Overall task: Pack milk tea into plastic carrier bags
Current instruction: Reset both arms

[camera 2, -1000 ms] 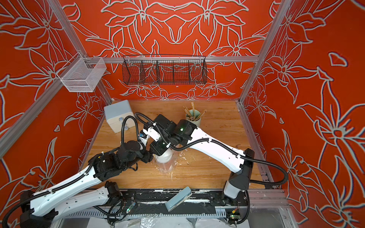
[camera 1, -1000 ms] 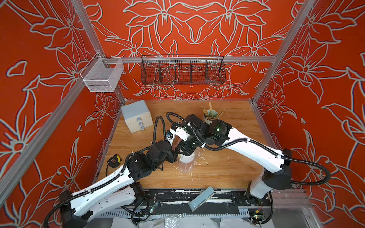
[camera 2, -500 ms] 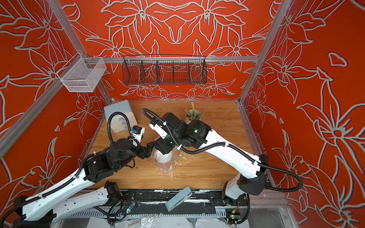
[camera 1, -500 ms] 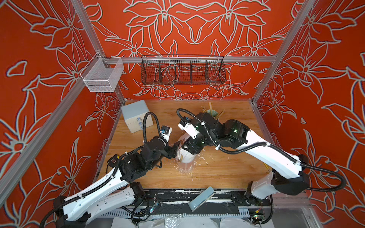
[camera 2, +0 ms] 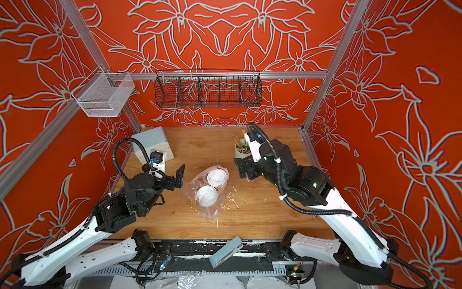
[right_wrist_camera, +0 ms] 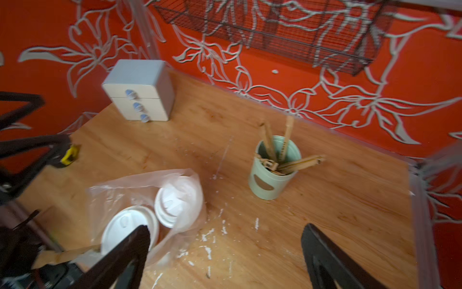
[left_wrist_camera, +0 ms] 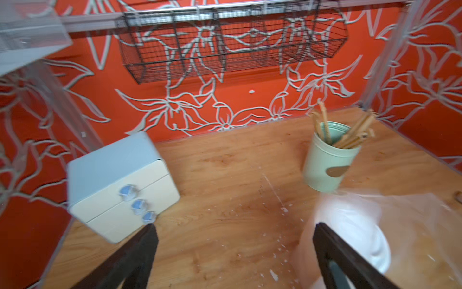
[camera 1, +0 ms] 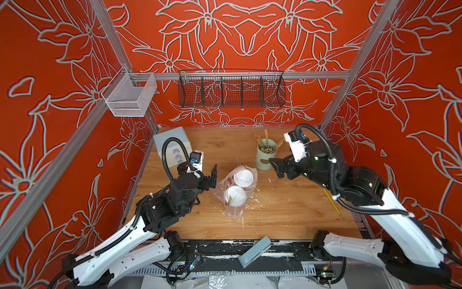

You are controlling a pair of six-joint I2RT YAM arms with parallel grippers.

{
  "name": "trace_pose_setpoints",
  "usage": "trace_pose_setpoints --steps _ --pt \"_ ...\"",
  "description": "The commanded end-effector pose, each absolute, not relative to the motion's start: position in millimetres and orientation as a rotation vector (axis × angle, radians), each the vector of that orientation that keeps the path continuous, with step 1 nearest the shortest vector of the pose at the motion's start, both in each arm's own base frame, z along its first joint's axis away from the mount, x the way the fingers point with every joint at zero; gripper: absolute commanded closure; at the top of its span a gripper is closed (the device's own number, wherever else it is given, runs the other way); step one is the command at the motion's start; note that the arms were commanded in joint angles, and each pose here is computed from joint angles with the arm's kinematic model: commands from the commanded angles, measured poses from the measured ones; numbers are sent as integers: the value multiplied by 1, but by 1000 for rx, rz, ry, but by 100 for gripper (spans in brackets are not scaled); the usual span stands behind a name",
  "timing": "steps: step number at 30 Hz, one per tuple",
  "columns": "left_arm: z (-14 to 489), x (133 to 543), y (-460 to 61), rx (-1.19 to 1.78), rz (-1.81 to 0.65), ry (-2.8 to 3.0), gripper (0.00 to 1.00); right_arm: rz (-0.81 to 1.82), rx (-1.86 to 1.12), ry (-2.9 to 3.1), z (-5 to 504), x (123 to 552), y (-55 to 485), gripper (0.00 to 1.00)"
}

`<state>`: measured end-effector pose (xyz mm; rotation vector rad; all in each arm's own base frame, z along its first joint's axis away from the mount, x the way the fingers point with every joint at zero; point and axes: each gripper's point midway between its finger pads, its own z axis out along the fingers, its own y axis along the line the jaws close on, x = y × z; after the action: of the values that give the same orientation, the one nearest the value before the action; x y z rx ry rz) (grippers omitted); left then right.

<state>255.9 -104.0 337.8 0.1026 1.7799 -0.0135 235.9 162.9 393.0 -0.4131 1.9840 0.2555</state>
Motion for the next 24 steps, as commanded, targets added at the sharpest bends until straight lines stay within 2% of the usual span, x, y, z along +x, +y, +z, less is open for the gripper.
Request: trace_pose_setpoints --steps 1,8,13,18,24 --pt "340 267 -57 -76 170 1757 3 49 -238 1890 398 248 112 3" --pt "268 297 15 -380 334 1890 3 -169 -154 1902 331 271 70 3" --pt "220 316 34 -429 439 1948 3 -284 -86 1885 270 302 45 2" --pt "170 322 54 -494 416 1974 3 -282 54 1892 197 320 10 3" --pt "137 324 58 -486 335 1963 3 -253 138 1864 153 328 -12 3"
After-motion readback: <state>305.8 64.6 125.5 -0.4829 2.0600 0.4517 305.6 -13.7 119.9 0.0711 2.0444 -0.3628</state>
